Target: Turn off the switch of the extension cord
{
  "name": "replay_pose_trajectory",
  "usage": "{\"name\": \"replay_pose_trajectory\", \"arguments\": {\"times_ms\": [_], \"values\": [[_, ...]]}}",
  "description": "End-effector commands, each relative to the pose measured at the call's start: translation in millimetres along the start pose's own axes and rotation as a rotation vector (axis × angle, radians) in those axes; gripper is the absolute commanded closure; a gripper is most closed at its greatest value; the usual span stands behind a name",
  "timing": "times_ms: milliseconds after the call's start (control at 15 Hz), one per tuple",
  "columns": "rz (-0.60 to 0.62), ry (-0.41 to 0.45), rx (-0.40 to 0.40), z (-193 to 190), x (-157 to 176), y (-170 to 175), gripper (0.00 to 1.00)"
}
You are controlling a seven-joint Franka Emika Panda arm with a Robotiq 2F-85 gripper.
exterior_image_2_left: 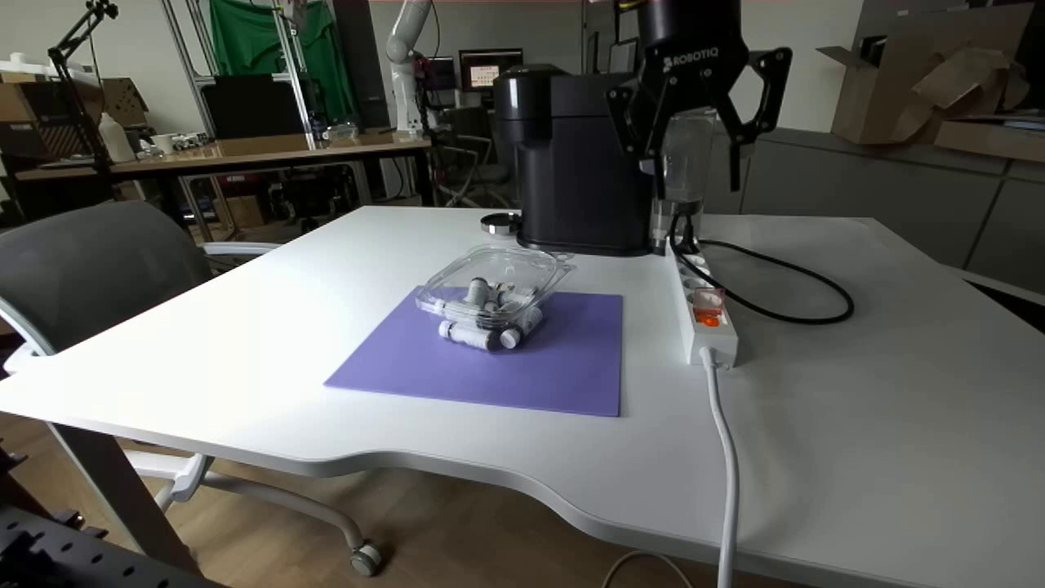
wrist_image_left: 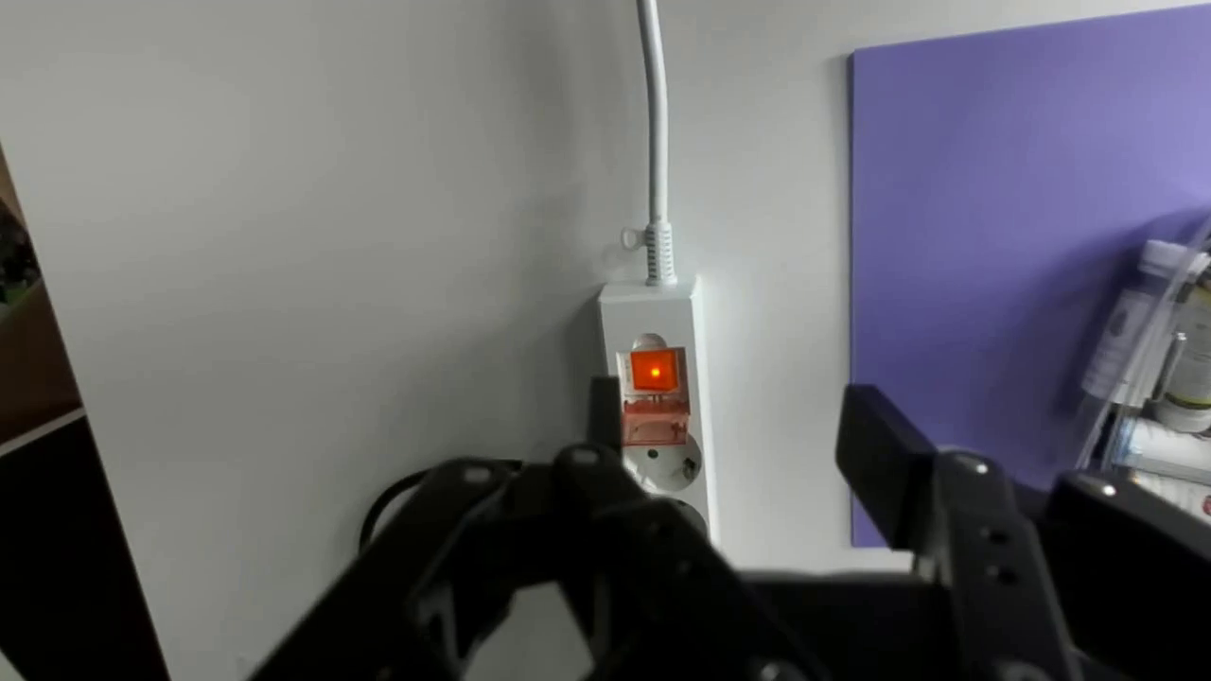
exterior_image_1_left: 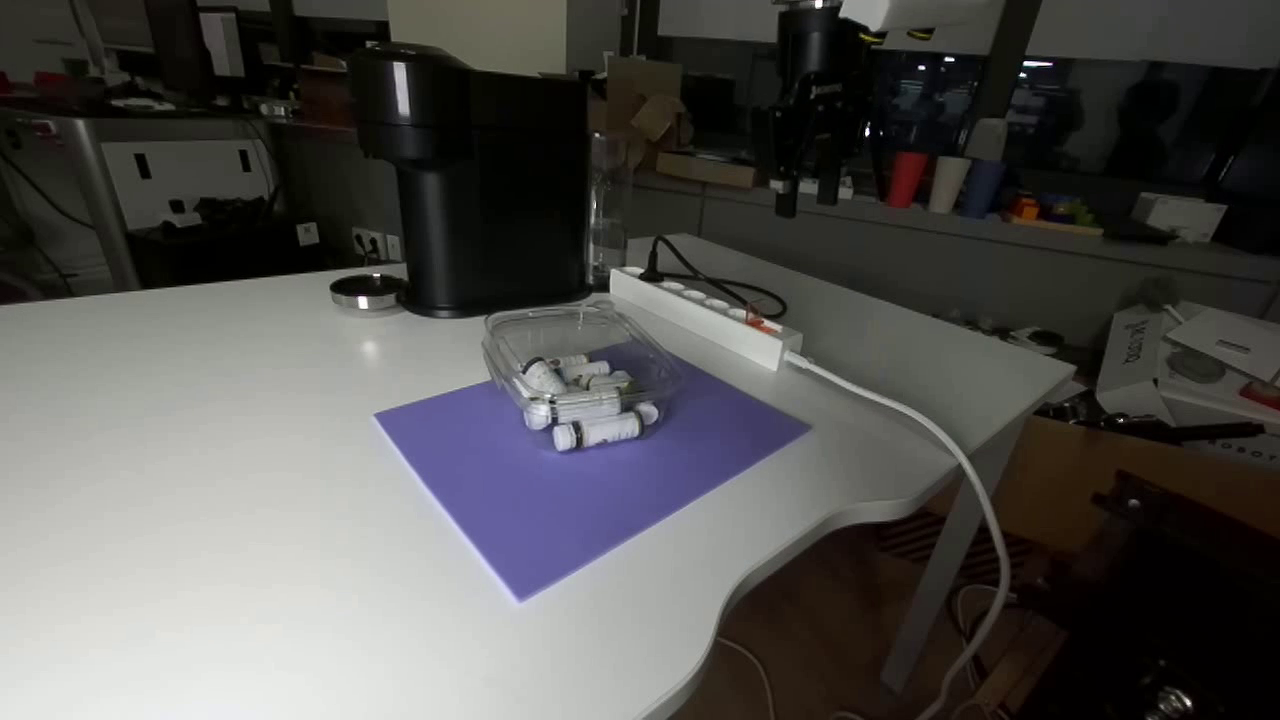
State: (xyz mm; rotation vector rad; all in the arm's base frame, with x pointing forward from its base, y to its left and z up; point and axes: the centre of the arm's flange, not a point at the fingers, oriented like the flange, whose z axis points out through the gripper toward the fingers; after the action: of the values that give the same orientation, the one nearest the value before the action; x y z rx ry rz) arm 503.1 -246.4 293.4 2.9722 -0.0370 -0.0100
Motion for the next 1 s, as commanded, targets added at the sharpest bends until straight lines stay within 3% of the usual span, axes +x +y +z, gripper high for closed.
{"name": "replay_pose_trajectory", "arguments": {"times_ms": [0, 333, 733, 933], "values": [[-0.053, -0.022, -0.006, 17.3, 28.2, 28.0, 0.69], [-0.148, -0.045, 0.019, 42.6, 47.5, 45.1, 0.99], [-0.219, -0.103, 0.06, 74.0, 57.4, 47.3, 1.0], [-0.216, -0.1, 0.048, 76.1, 45.9, 36.9, 1.0]]}}
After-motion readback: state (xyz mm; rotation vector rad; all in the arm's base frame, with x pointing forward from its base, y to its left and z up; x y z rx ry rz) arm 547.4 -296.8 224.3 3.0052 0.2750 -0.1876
